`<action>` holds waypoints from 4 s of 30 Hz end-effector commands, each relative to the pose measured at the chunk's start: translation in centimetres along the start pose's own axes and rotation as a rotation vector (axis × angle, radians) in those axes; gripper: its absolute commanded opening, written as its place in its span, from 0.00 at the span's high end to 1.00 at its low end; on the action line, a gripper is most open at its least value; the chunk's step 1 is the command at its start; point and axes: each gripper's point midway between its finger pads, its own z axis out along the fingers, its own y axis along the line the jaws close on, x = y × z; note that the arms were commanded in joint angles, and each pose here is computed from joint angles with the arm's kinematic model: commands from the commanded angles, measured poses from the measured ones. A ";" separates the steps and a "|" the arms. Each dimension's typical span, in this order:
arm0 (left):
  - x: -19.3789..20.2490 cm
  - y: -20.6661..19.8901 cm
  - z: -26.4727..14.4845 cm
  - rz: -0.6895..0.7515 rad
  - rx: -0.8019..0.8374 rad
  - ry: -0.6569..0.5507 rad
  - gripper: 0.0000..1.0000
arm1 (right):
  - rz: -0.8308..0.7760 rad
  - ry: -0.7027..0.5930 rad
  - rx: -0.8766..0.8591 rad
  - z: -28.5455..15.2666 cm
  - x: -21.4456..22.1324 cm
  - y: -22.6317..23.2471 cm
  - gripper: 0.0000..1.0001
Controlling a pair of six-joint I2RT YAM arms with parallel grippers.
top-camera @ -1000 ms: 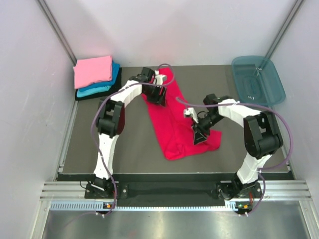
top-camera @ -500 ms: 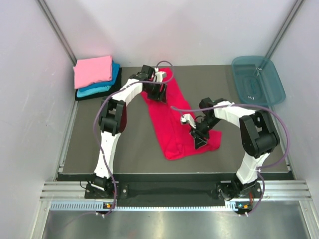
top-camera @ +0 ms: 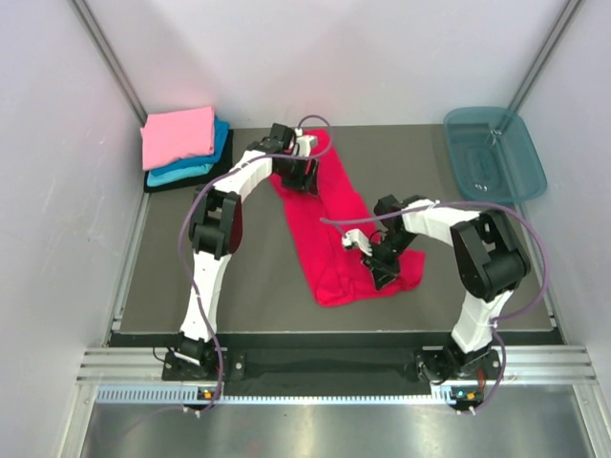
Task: Fold and stack the t-shirts
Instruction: Fold the tshirt
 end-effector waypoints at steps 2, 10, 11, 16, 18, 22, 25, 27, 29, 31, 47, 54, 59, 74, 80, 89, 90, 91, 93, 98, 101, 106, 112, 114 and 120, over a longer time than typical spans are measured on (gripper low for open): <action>-2.1 2.0 -0.9 0.025 -0.049 -0.063 0.33 | -0.104 -0.025 0.058 -2.2 -1.2 2.4 0.93; -3.0 2.0 -2.1 0.063 -0.073 -0.084 0.33 | -0.181 0.021 0.019 -1.8 0.0 7.8 0.93; -3.3 1.9 -2.5 0.071 -0.078 -0.091 0.33 | -0.187 0.028 0.000 -1.4 0.3 8.4 0.92; -3.7 1.2 -4.5 0.099 -0.091 -0.106 0.32 | -0.261 0.169 -0.102 1.1 3.2 11.7 0.90; -3.7 1.2 -5.0 0.108 -0.104 -0.105 0.32 | -0.284 0.215 -0.146 1.1 4.0 12.8 0.82; -4.6 0.8 -6.8 0.129 -0.130 -0.134 0.30 | -0.331 0.232 -0.150 -0.4 3.5 13.5 0.75; -5.5 0.7 -8.5 0.134 -0.170 -0.161 0.27 | -0.357 0.149 -0.040 -2.4 1.2 12.4 0.76; -6.2 1.4 -10.0 0.128 -0.249 -0.185 0.22 | -0.338 0.048 0.044 -4.2 -1.3 10.8 0.76; -6.1 2.1 -11.8 0.085 -0.289 -0.202 0.20 | -0.232 -0.063 0.134 -6.7 -3.6 8.4 0.76; -6.0 2.8 -13.4 0.041 -0.295 -0.223 0.20 | -0.136 -0.195 0.227 -8.7 -5.9 5.8 0.76; -5.5 7.8 -8.2 -0.395 -0.146 -0.278 0.27 | 0.303 -0.569 0.458 -16.8 -11.0 -14.5 0.80; -5.2 10.9 -4.7 -0.398 -0.199 -0.267 0.35 | 0.354 -0.565 0.433 -16.2 -9.8 -16.6 0.79; -5.5 11.9 -3.1 -0.372 -0.204 -0.279 0.58 | 0.376 -0.597 0.421 -16.3 -10.2 -17.6 0.78; -10.6 15.4 1.0 -0.149 -0.334 -0.434 1.00 | 0.431 -0.601 0.400 -14.7 -9.7 -19.2 0.78; -13.9 16.1 -1.4 -0.074 -0.418 -0.537 0.79 | 0.430 -0.597 0.392 -14.4 -9.6 -19.0 0.78; -18.5 6.0 -16.0 0.032 -0.319 -0.677 0.43 | 0.380 -0.577 0.404 -15.8 -9.2 -15.6 0.77; -18.7 3.2 -19.2 0.065 -0.273 -0.708 0.43 | 0.338 -0.582 0.418 -16.7 -9.5 -14.5 0.77; -15.3 2.8 -17.2 0.055 -0.219 -0.619 0.44 | 0.343 -0.566 0.394 -16.0 -8.8 -13.3 0.77; -13.0 -1.1 -19.0 0.077 -0.110 -0.580 0.44 | 0.268 -0.559 0.409 -16.9 -8.7 -11.3 0.76; -1.6 -6.2 -16.9 -0.085 0.153 -0.214 0.48 | 0.209 -0.514 0.309 -15.4 -7.2 -5.8 0.75; 2.5 -10.1 -17.3 -0.109 0.316 -0.107 0.56 | 0.114 -0.460 0.281 -14.0 -6.6 -3.5 0.75; 11.3 -15.6 -15.3 0.154 0.344 0.153 0.56 | 0.036 -0.428 0.315 -12.9 -4.6 -1.2 0.76; 19.3 -19.1 -14.1 0.660 0.126 0.377 0.60 | -0.022 -0.458 0.382 -12.8 -2.9 0.8 0.76; 20.3 -19.3 -14.4 0.666 0.116 0.411 0.59 | -0.026 -0.463 0.383 -13.1 -2.9 1.9 0.76; 23.4 -18.7 -13.3 0.693 0.103 0.476 0.58 | -0.054 -0.484 0.501 -14.6 -2.5 3.0 0.76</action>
